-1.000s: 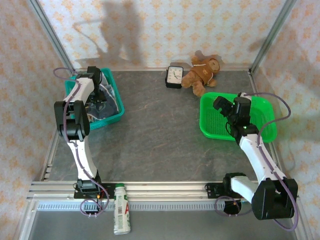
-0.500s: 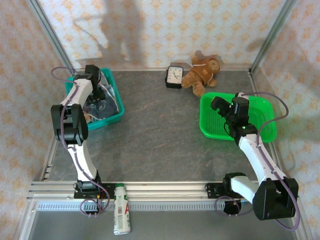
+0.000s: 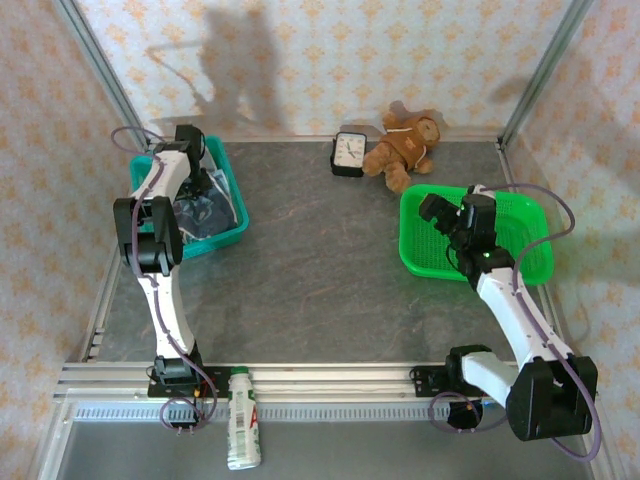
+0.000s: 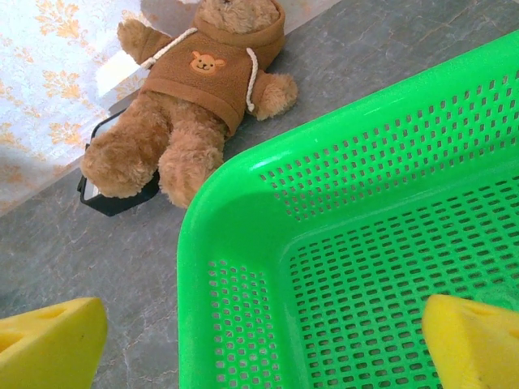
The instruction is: Fold and stack the towels
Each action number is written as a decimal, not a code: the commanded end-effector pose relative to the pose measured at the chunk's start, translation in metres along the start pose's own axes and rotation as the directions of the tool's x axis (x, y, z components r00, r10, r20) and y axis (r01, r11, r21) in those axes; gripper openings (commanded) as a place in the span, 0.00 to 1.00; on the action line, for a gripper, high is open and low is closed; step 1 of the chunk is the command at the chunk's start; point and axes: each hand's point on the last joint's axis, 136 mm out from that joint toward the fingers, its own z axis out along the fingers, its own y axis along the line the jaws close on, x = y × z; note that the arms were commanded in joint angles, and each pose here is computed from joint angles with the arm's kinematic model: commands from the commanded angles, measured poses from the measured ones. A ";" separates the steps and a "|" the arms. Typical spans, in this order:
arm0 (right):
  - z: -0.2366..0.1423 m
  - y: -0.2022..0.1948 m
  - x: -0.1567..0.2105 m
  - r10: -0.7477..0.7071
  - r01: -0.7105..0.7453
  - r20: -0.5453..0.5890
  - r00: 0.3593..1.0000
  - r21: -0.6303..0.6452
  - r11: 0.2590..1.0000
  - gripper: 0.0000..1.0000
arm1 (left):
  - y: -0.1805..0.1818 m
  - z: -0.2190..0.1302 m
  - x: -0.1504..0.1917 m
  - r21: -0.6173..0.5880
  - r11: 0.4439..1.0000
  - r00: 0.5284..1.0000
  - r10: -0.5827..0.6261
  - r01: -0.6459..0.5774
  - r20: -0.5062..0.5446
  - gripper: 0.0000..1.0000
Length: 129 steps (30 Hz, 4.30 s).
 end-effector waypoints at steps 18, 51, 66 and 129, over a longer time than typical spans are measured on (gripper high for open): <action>-0.011 0.051 -0.037 0.042 -0.036 0.049 0.998 -0.119 0.992 0.99 | -0.042 -0.316 -0.032 0.372 0.922 0.863 -0.099 -0.108 0.496 0.00; -0.029 0.045 -0.034 0.001 0.007 0.073 0.997 -0.116 0.993 0.99 | -0.213 -0.501 0.057 0.770 0.417 0.812 -0.114 -0.483 0.572 0.00; -0.021 0.047 -0.032 -0.003 0.009 0.057 0.998 -0.115 0.993 0.99 | -0.228 -0.490 0.137 0.722 0.387 0.806 0.105 -0.573 0.582 0.00; 0.027 0.110 0.136 -0.253 0.221 -0.361 0.897 -0.127 0.967 0.71 | -0.217 -0.133 0.322 0.307 0.716 0.777 0.601 -0.627 0.187 0.35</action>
